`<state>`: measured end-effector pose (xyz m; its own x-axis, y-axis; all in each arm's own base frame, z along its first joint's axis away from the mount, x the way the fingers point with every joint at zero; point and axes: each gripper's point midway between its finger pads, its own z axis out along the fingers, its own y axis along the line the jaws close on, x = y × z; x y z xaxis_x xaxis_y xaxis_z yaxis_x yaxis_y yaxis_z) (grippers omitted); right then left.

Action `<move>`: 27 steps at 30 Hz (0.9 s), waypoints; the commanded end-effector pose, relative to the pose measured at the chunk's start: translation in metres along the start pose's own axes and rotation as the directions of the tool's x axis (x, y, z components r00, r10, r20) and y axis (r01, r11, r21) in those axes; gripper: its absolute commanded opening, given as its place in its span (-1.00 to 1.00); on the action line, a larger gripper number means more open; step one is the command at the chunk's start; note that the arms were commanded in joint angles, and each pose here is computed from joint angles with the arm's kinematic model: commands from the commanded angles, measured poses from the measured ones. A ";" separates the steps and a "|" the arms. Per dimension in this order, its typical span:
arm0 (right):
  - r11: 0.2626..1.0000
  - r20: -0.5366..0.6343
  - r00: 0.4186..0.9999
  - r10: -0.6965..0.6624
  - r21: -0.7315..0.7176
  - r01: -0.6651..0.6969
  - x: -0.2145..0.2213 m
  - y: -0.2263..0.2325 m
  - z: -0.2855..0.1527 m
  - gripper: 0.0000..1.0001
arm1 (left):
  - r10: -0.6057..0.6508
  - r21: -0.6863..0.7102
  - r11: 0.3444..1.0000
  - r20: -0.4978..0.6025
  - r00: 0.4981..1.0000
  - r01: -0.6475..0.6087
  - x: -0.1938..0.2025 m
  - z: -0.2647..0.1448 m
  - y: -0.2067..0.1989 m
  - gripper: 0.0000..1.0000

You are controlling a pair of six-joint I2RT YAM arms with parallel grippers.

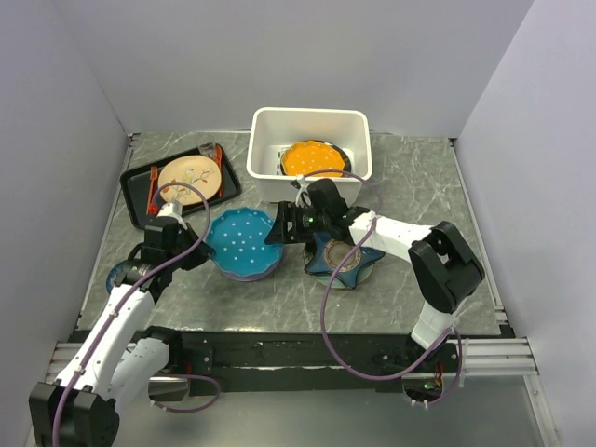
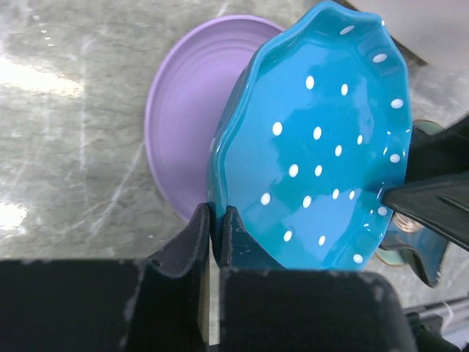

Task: Place the plates into the plastic bin on the countertop
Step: Pick up the plate at the center of the board.

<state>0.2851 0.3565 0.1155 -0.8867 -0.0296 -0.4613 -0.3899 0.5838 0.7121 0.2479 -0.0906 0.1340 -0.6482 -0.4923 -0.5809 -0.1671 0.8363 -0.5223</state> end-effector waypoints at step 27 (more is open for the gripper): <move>0.995 0.112 0.994 -0.010 -0.098 0.021 -0.020 0.027 -0.036 -1.00 | -0.008 0.268 0.963 0.145 0.989 -0.031 -0.059 -0.014 -0.074 -0.39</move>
<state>0.2819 0.3509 0.1454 -0.8990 0.0418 -0.4359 -0.3644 0.4802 0.7978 0.2561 -0.1063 0.1443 -0.6595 -0.5014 -0.5600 -0.1105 0.8015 -0.5876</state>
